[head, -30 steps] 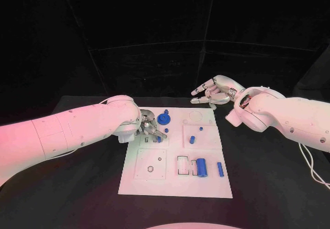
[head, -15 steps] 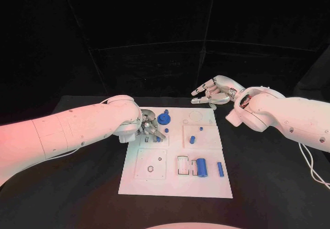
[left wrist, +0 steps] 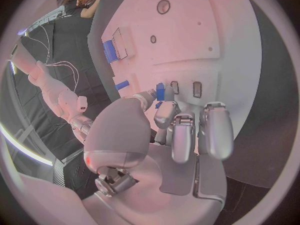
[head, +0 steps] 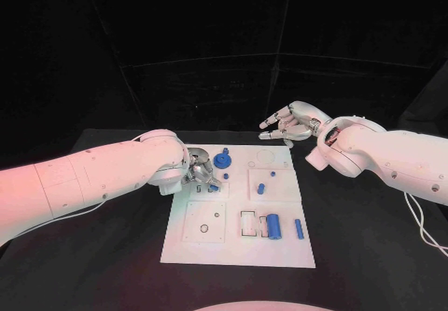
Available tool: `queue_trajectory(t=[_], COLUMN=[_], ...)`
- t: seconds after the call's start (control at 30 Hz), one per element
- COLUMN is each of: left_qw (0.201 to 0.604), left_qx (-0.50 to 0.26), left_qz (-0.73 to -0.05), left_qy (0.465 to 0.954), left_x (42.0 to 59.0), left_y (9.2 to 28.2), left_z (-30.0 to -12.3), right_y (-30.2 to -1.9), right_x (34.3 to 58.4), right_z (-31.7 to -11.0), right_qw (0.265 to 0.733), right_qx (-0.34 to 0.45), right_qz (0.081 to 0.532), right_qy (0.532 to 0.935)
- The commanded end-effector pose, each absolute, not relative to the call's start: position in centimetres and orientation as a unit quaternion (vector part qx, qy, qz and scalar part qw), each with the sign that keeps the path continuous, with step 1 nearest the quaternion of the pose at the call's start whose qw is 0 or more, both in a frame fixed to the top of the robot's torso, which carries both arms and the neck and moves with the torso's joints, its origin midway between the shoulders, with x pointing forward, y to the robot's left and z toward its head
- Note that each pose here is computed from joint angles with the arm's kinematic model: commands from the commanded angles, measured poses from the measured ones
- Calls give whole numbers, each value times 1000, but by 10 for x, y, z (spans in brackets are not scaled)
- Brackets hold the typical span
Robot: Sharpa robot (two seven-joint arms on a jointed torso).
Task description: Assemble the parts on the task board
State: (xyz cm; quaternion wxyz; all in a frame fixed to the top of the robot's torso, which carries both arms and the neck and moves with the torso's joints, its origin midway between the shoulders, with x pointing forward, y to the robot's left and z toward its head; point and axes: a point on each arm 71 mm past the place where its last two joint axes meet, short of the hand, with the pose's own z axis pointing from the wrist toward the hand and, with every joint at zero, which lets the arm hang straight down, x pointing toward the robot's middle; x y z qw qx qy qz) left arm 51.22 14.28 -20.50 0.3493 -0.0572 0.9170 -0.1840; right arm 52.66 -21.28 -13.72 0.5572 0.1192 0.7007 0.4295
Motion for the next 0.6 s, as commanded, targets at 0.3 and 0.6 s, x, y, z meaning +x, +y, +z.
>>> queue_trajectory(t=[0.3,0.6], left_qw=[379,409], left_qx=[-74,-78], left_qz=[-199,-197], left_qy=[901,888], left_x=[510,510], left_y=[154,159], left_z=[-199,-197], right_y=[-213,-213], right_x=[527,527], right_z=[-136,-136], right_qw=[556,557], right_qx=[114,115], right_qz=[433,432], right_qy=[700,700])
